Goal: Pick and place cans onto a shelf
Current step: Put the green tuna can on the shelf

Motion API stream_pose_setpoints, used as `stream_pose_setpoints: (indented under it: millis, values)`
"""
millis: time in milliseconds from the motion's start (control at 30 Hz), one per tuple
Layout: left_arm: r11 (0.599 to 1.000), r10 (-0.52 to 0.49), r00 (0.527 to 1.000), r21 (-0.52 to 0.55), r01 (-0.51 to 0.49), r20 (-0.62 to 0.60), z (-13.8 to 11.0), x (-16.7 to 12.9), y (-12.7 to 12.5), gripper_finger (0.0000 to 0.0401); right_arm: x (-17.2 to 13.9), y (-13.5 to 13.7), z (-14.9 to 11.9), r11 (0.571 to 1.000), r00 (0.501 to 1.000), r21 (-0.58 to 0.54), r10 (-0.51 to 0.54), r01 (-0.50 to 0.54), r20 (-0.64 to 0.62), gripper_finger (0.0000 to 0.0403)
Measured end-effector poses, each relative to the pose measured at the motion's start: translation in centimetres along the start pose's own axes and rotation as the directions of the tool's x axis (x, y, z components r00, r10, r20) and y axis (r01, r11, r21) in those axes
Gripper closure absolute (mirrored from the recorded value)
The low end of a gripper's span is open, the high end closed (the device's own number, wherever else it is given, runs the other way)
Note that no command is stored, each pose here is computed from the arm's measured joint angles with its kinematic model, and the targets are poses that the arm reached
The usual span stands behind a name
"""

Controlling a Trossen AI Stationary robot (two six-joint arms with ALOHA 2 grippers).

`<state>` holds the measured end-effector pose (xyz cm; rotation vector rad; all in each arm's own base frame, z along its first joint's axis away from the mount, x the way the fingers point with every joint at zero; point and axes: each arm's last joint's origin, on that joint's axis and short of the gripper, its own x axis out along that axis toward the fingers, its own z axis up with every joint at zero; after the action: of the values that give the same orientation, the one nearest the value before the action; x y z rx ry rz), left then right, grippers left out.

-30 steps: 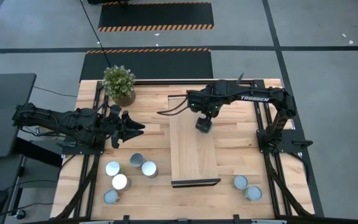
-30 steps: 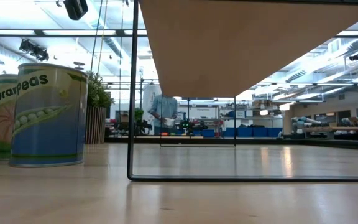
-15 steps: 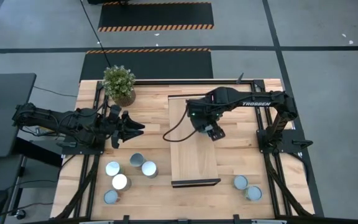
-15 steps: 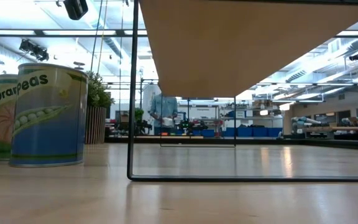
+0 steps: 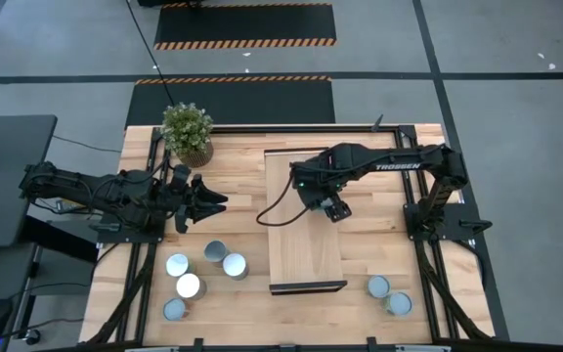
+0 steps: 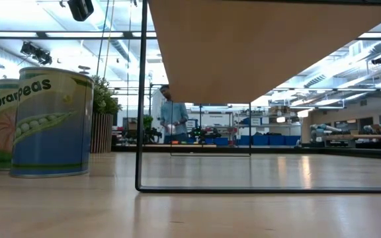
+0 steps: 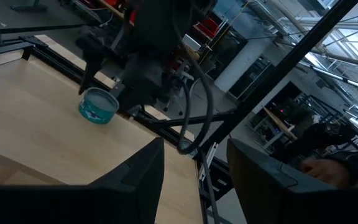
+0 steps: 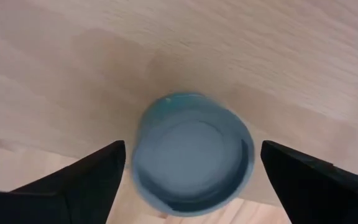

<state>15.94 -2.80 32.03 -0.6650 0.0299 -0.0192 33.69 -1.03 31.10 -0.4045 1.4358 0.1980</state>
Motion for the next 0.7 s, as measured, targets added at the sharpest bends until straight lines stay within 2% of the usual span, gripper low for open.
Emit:
stream_pose_setpoints:
  millis: [100, 267, 367, 433, 467, 533, 600, 700]
  values:
    - [1.000, 0.000, 1.000, 0.000, 0.000, 0.000, 0.00, 0.00, 0.00, 0.0220, 0.43, 0.05, -0.02, 1.000, 1.000, 0.022, 0.003, -0.003, -0.005, 0.0024]
    - [1.000, 0.000, 1.000, 0.000, 0.000, 0.000, 0.00, 0.00, 0.00, 0.0220, 0.67, 0.13, -0.08, 0.987, 1.000, 0.160, 0.015, -0.013, -0.010, 0.0053]
    - [1.000, 0.000, 1.000, 0.000, 0.000, 0.000, 0.00, 0.00, 0.00, 0.0220, 0.67, 0.15, -0.04, 0.955, 1.000, 0.297, 0.023, -0.022, -0.002, 0.0073]
    - [1.000, 0.000, 1.000, 0.001, 0.000, 0.000, 0.00, 0.00, 0.00, 0.0220, 0.67, 0.09, 0.10, 0.914, 1.000, 0.405, 0.017, -0.021, 0.012, 0.0084]
    - [1.000, 0.000, 1.000, 0.001, 0.000, 0.000, 0.00, 0.00, 0.00, 0.0220, 0.67, 0.05, 0.19, 0.883, 1.000, 0.469, 0.013, -0.022, 0.021, 0.0088]
    - [1.000, 0.000, 1.000, 0.001, 0.000, 0.000, 0.00, 0.00, 0.00, 0.0220, 0.67, -0.05, 0.40, 0.794, 0.999, 0.607, 0.003, -0.028, 0.043, 0.0091]
    - [1.000, 0.000, 1.000, 0.001, 0.000, 0.000, 0.00, 0.00, 0.00, 0.0220, 0.67, -0.20, 0.48, 0.681, 0.998, 0.731, -0.005, -0.036, 0.055, 0.0092]
    - [1.000, 0.000, 1.000, 0.000, 0.000, 0.000, 0.00, 0.00, 0.00, 0.0220, 0.68, -0.49, 0.31, 0.480, 0.999, 0.877, -0.024, -0.025, 0.042, 0.0091]
